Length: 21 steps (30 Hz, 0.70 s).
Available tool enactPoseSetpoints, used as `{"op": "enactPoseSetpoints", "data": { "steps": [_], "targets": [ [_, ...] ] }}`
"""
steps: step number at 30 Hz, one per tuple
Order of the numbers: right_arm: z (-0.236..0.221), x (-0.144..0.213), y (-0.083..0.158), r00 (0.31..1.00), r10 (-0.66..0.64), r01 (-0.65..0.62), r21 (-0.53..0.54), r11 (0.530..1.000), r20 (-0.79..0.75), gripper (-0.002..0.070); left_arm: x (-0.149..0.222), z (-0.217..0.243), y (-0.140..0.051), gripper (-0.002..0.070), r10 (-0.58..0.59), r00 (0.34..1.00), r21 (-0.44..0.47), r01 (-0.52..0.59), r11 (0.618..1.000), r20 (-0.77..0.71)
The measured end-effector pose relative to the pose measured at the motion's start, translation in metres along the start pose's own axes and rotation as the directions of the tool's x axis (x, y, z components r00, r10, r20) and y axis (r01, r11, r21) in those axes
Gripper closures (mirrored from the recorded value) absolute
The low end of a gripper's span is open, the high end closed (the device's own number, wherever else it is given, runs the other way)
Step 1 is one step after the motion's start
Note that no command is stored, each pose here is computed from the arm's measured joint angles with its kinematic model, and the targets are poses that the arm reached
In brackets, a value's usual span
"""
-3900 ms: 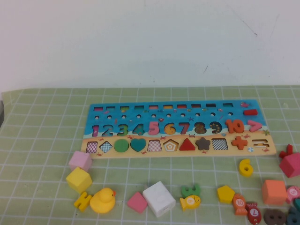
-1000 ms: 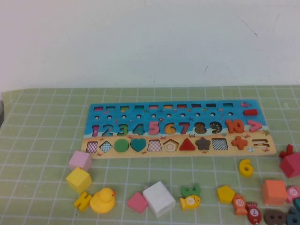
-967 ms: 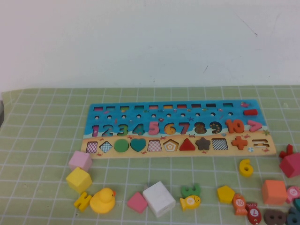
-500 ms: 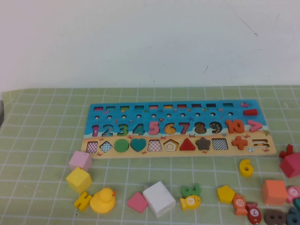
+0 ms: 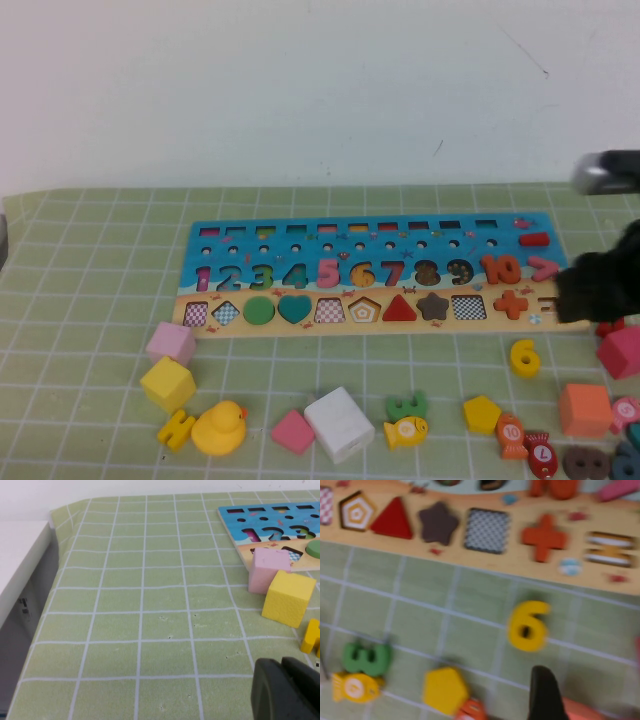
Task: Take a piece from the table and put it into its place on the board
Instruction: Pick up the "number 6"
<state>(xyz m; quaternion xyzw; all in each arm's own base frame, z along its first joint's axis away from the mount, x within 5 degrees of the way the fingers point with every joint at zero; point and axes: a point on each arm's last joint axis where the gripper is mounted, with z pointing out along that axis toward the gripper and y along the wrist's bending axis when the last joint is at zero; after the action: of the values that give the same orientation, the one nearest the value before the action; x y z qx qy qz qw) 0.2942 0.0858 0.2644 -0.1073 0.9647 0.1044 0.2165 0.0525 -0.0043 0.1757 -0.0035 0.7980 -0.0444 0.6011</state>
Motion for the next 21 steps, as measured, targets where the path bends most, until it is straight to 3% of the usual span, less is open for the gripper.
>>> {"op": "enactPoseSetpoints", "data": {
  "steps": [7,21],
  "targets": [
    [0.051,-0.015,0.030,0.990,-0.021,0.026,0.032,0.999,-0.138,0.0276,0.000,0.000,0.000,0.0677,0.000,1.000,0.000,0.000,1.000,0.000],
    [0.101,-0.025,0.031,0.973,0.024,-0.001,0.100,0.995,-0.231,0.0276,0.000,0.000,0.000,0.0677,0.000,1.000,0.000,0.000,1.000,0.000]
  ]
}}
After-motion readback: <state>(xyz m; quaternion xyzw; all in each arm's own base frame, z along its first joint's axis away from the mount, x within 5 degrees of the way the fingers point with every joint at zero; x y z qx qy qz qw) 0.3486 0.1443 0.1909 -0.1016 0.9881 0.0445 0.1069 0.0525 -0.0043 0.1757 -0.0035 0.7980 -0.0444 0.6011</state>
